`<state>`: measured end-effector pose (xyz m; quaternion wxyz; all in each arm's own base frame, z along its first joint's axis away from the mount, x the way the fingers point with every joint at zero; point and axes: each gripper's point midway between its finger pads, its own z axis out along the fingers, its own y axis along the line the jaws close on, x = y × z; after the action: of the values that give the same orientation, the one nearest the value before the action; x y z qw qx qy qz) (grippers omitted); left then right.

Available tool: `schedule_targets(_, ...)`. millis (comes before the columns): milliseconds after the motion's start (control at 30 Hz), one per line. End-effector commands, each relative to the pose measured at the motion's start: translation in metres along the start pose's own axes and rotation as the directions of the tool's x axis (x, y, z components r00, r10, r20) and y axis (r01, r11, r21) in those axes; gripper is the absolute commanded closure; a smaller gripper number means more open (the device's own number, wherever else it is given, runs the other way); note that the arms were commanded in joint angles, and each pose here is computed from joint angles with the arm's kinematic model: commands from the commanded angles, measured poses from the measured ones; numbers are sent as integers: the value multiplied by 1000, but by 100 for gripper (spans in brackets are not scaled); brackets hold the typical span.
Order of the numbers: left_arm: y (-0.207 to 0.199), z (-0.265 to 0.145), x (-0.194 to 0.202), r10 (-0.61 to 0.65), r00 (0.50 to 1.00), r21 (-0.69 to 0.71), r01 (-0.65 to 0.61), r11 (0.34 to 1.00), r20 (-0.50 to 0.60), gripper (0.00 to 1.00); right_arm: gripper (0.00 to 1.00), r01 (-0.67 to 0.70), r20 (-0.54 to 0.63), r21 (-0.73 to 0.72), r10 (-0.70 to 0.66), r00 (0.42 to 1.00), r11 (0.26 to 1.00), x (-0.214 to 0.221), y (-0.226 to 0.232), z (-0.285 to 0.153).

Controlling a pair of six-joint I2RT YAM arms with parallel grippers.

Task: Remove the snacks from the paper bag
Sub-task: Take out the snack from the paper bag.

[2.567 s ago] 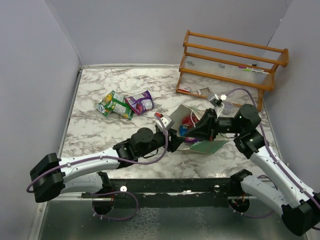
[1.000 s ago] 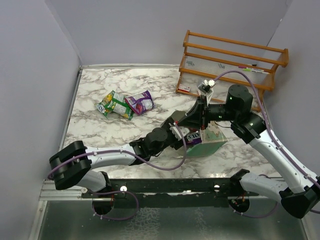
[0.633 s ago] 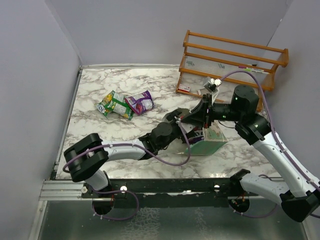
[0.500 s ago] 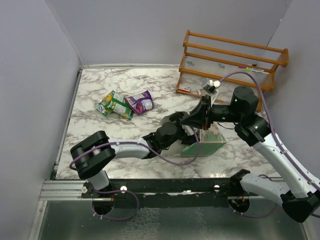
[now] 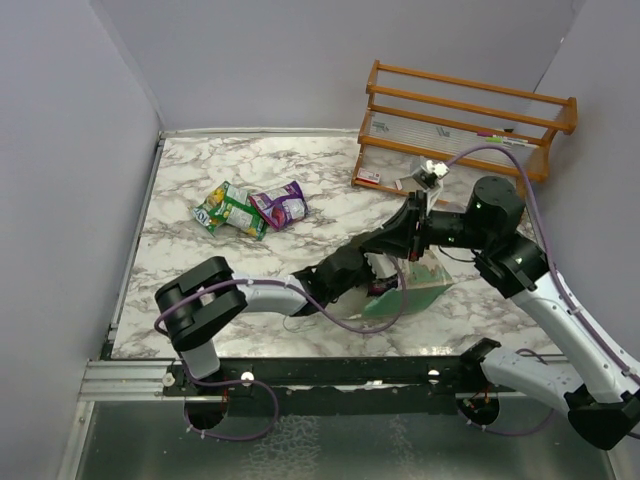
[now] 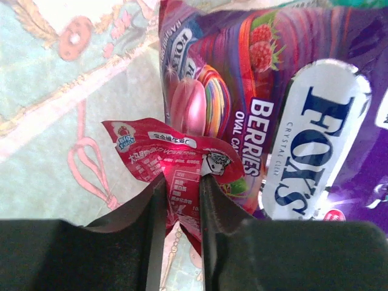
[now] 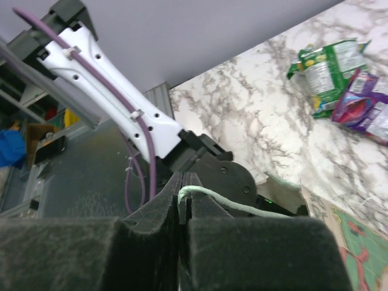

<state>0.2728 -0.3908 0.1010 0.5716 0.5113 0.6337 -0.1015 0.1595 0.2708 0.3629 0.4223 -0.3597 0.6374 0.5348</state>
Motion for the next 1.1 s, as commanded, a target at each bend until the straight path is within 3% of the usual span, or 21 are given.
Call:
schedule_targets(0, 5, -20, -32, -59, 995, 39, 56, 998, 81, 84, 98, 21, 90, 133, -34, 995, 991, -18, -9, -10)
schedule_targets(233, 9, -64, -72, -191, 961, 117, 170, 979, 200, 100, 98, 20, 130, 229, -51, 990, 973, -22, -23, -17)
schedule_targets(567, 19, -119, -92, -312, 924, 166, 279, 946, 223, 100, 98, 8, 184, 367, -82, 979, 930, -26, -45, -28)
schedule_targets(767, 20, -173, -123, -359, 881, 278, 277, 920, 309, 100, 98, 3, 201, 419, -96, 975, 908, -26, -54, -34)
schedule_targets(933, 89, -209, -130, -370, 851, 2, 398, 918, 372, 100, 98, 13, 195, 433, -108, 975, 901, -26, -55, -36)
schedule_targets(1000, 129, -226, -127, -368, 841, -184, 466, 866, 397, 100, 98, 15, 194, 439, -111, 975, 898, -26, -56, -37)
schedule_targets(1067, 167, -244, -115, -368, 836, -379, 521, 765, 406, 100, 98, 16, 192, 441, -112, 975, 897, -25, -56, -37)
